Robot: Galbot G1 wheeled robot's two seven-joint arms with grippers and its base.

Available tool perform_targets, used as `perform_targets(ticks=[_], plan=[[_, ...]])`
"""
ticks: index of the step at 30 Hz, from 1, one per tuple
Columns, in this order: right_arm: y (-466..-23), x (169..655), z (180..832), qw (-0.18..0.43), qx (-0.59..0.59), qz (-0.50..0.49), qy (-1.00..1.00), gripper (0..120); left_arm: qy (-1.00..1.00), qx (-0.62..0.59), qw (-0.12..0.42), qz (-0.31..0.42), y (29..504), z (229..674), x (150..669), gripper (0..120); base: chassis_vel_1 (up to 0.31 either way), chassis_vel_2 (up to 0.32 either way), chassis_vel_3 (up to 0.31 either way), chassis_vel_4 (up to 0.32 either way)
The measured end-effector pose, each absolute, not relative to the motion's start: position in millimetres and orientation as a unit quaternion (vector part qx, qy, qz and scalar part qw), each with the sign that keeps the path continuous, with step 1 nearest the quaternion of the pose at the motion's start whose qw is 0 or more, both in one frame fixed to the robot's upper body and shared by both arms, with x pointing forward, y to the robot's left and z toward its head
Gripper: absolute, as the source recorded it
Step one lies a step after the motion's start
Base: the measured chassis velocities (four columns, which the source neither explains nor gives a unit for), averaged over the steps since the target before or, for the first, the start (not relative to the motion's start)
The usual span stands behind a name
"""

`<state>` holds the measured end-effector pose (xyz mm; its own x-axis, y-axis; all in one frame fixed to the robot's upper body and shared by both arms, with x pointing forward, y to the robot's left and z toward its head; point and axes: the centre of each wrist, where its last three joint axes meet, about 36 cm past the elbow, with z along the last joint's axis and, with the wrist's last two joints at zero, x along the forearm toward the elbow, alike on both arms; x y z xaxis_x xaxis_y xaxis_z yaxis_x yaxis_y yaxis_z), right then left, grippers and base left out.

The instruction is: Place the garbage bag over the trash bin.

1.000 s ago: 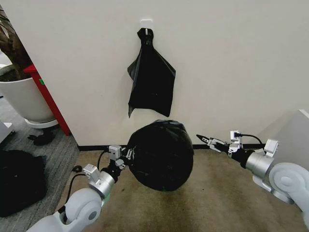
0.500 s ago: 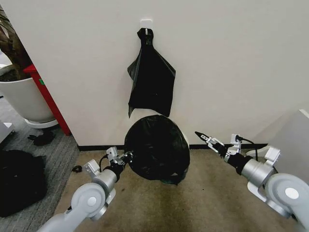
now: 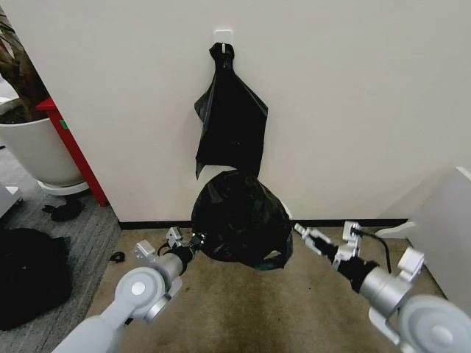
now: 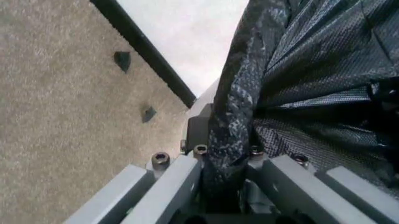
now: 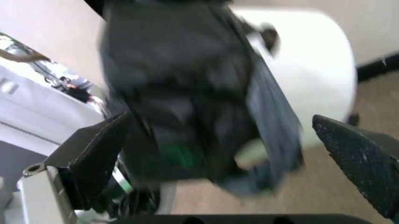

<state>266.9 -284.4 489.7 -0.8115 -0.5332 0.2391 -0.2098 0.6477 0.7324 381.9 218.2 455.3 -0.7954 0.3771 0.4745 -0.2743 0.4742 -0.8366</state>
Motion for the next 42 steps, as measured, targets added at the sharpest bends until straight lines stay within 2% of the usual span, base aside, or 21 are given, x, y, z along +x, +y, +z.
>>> perform_targets(ticks=[16, 20, 27, 39, 42], plan=[[-294.0, 290.2, 428.5, 0.256, 0.164, -0.352, -0.885, 100, -0.784, -0.04, 0.333, 0.523, 212.6, 467.2, 373.8, 0, 0.0, 0.0, 0.0, 0.0], [-308.9, 297.6, 397.2, 0.276, 0.131, -0.341, -0.889, 100, -0.778, -0.045, 0.338, 0.527, 210.4, 477.4, 372.2, 0, 0.0, 0.0, 0.0, 0.0], [-318.0, 295.0, 381.1, 0.281, 0.115, -0.332, -0.893, 100, -0.775, -0.042, 0.345, 0.529, 209.0, 482.6, 372.5, 0, 0.0, 0.0, 0.0, 0.0], [-296.7, 251.8, 450.8, 0.23, 0.157, -0.341, -0.898, 100, -0.834, -0.027, 0.314, 0.452, 205.8, 492.3, 385.1, 0, 0.0, 0.0, 0.0, 0.0], [-294.5, 244.0, 479.8, 0.198, 0.168, -0.331, -0.907, 100, -0.847, -0.016, 0.309, 0.432, 206.2, 493.0, 388.6, 0, 0.0, 0.0, 0.0, 0.0]])
